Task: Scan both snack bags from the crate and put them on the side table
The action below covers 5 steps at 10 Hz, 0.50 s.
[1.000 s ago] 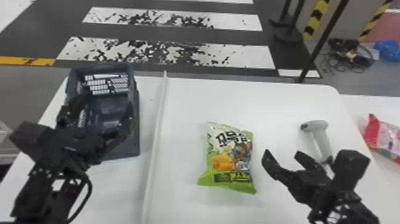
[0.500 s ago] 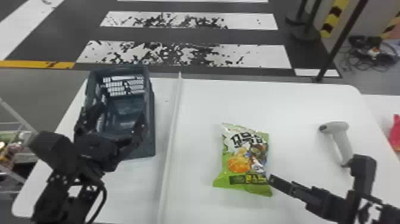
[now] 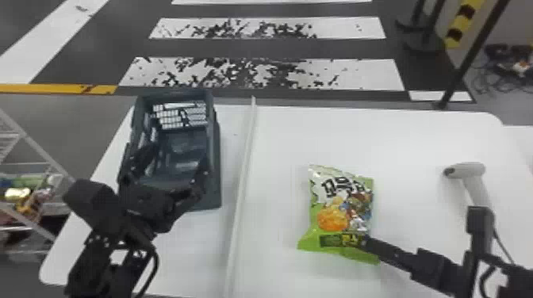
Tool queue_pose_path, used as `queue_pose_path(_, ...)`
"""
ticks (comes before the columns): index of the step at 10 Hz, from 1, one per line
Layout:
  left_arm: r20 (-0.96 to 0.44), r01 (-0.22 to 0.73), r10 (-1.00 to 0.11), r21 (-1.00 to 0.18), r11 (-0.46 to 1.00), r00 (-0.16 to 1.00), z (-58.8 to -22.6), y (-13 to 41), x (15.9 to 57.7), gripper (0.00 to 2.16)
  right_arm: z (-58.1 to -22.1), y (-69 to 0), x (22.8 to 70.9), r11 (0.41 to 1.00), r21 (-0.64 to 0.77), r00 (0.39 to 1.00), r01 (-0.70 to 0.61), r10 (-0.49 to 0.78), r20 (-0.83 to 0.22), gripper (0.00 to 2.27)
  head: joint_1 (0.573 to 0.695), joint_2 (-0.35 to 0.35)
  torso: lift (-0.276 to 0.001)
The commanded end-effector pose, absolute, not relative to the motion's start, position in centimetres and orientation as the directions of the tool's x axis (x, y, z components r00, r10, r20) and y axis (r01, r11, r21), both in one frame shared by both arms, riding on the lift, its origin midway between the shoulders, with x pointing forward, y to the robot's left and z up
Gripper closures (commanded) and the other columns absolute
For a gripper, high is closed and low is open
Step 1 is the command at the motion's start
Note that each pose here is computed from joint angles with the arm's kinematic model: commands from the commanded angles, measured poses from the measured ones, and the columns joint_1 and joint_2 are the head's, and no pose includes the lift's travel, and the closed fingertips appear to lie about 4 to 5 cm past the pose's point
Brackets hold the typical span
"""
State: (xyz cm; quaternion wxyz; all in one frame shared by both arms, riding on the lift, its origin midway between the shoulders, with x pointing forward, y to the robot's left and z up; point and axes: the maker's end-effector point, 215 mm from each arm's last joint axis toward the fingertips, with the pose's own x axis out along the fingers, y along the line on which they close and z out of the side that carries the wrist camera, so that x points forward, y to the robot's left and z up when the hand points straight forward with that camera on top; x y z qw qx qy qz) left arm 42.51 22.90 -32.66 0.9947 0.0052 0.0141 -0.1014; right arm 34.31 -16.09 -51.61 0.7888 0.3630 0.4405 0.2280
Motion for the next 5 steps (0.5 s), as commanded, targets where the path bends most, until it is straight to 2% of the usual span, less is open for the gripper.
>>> queue_pose_path(1,-0.036,0.204,-0.203,-0.001,0.979,0.978,-33.0,22.9,42.4,0.07,-52.0,-14.7,34.1,0.601,0.799,0.466,-0.032,0.716,-0.520,0.33,0.695,0.091,-0.087)
queue_pose_path(2,-0.036,0.208,-0.208,-0.006,0.978,0.977,-33.1,22.9,42.4,0.07,-51.8,-14.0,34.3,0.567,0.823,0.453,-0.031,0.742,-0.494,1.02,0.695,0.116,-0.087)
queue_pose_path(3,-0.037,0.205,-0.205,-0.006,0.979,0.978,-33.1,23.1,42.4,0.07,-51.9,-13.4,33.8,0.527,0.850,0.426,-0.004,0.770,-0.475,1.81,0.695,0.123,-0.087)
queue_pose_path(4,-0.038,0.206,-0.206,-0.009,0.979,0.978,-33.2,23.1,42.4,0.07,-51.7,-13.4,34.1,0.511,0.860,0.434,-0.008,0.776,-0.458,2.23,0.695,0.135,-0.087)
queue_pose_path(5,-0.039,0.206,-0.206,-0.009,0.979,0.978,-33.3,23.2,42.4,0.07,-51.3,-13.6,34.2,0.478,0.878,0.442,-0.003,0.788,-0.428,2.25,0.695,0.143,-0.087)
